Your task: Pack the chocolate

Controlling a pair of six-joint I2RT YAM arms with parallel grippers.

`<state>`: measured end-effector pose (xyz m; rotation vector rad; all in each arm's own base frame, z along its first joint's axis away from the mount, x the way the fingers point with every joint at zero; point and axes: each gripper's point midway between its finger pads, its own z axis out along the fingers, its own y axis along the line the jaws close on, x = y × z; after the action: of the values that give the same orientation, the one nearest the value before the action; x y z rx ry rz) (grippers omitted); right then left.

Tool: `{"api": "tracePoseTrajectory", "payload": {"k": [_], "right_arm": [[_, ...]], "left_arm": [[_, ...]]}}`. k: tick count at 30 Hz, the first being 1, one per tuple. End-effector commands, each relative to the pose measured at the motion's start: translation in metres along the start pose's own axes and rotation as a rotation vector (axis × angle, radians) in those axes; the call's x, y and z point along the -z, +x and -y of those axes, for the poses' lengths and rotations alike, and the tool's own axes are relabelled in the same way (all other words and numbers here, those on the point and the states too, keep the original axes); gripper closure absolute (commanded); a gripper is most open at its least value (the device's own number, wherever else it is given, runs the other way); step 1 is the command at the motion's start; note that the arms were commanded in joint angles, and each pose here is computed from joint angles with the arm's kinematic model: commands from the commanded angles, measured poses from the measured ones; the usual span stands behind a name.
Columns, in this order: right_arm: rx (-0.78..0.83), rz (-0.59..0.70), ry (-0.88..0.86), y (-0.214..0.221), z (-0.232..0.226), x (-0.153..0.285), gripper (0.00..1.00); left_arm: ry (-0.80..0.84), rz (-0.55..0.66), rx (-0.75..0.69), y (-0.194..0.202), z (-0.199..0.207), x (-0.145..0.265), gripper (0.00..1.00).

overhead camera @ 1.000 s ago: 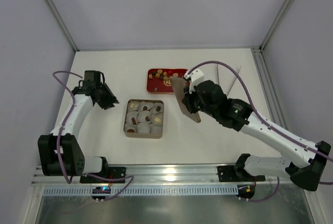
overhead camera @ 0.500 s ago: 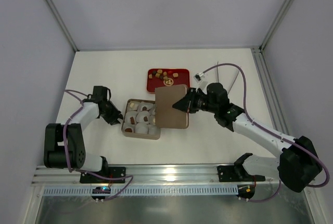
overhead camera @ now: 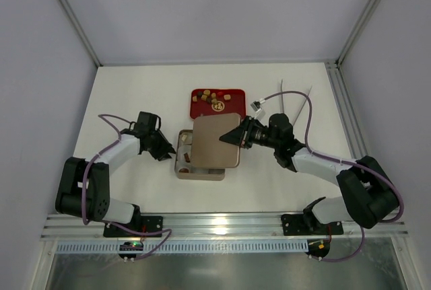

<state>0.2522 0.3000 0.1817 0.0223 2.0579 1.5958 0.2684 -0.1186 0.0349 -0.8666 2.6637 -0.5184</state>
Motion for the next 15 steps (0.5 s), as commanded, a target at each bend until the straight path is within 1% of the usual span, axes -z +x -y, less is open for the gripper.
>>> {"api": "tracePoseTrajectory", "payload": {"k": [1, 15], "right_arm": [[0.02, 0.033, -0.131, -0.01, -0.024, 0.0, 0.96], [-0.057, 0.016, -0.149, -0.002, -0.003, -0.007, 0.96]], "left_arm": [[0.08, 0.035, 0.046, -0.003, 0.021, 0.005, 0.7], [0.166, 0.004, 0.03, 0.017, 0.047, 0.012, 0.68]]}}
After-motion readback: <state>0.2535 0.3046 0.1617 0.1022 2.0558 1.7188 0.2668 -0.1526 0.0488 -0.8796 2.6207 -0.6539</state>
